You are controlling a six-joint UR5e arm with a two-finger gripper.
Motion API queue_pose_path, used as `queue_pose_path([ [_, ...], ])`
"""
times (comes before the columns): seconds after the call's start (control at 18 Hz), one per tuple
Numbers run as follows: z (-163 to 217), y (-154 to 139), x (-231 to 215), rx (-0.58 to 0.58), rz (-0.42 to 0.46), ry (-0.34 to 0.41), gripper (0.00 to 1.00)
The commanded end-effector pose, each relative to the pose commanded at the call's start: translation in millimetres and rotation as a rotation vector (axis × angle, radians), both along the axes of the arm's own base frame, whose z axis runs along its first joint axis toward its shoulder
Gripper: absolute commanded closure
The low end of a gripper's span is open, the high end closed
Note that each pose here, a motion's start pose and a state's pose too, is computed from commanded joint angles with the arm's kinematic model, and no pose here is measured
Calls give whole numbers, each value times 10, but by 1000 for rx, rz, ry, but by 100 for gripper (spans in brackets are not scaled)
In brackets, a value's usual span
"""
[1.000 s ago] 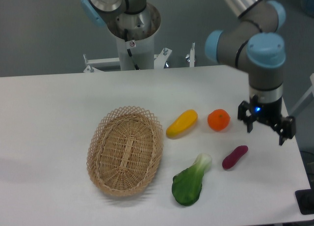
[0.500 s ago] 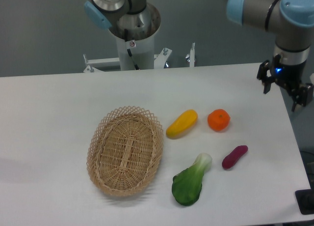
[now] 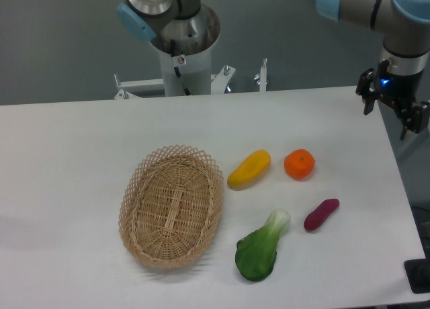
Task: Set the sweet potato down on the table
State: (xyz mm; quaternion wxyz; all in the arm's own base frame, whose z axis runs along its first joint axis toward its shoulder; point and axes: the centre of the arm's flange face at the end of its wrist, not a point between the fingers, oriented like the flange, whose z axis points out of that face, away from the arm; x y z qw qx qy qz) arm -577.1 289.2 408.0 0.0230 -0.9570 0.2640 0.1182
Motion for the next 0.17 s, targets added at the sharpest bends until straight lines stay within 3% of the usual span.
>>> queue_pose_path([
  [0.17,2,19,6,11,-1,-1,0],
])
